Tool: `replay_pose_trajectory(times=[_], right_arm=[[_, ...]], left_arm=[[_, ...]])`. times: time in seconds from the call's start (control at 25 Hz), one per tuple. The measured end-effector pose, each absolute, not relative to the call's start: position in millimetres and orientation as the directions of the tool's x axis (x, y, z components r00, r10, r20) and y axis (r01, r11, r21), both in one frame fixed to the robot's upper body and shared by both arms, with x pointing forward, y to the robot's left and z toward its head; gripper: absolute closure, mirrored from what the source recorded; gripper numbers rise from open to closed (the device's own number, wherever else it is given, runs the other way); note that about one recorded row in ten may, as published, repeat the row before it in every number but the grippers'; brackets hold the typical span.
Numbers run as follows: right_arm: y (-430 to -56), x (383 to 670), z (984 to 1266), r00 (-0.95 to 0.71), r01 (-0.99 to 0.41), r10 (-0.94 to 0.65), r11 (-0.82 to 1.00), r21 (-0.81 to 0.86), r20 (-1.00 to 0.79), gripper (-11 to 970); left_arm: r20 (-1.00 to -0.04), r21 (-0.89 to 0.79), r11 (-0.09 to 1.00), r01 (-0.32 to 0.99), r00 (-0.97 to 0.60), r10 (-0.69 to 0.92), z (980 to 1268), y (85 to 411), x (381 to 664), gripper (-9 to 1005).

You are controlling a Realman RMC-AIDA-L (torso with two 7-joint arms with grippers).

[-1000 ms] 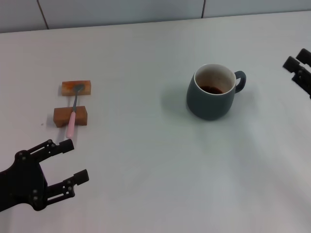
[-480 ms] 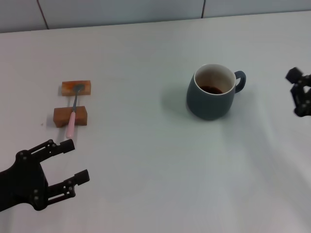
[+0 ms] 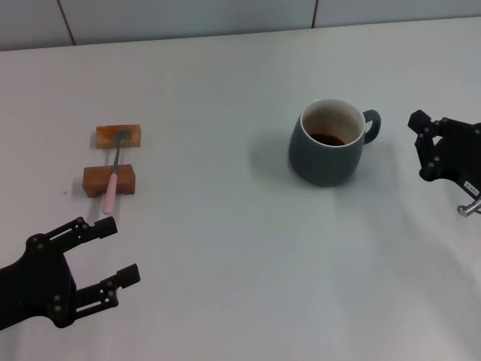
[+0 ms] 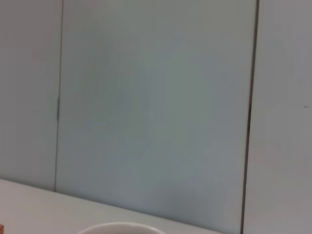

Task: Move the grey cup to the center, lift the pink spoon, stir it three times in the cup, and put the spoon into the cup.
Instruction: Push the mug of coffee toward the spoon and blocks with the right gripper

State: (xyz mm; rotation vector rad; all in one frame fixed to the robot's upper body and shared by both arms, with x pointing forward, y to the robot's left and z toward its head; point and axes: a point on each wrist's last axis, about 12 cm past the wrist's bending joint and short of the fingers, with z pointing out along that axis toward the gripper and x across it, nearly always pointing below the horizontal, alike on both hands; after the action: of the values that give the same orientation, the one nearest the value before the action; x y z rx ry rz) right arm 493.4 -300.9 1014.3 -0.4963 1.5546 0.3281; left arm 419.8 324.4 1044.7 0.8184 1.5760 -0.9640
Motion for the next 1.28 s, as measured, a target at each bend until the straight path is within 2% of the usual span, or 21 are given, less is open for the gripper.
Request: replay_pose_trajectory(times=[1.28], right_arm=[[-260, 519, 1009, -0.063, -0.623, -0.165, 0.777, -0.090, -0.984, 912]], left_arm=[[-0.980, -0.172, 0.433, 0.885, -0.200, 0.018, 1045, 323, 420, 211]])
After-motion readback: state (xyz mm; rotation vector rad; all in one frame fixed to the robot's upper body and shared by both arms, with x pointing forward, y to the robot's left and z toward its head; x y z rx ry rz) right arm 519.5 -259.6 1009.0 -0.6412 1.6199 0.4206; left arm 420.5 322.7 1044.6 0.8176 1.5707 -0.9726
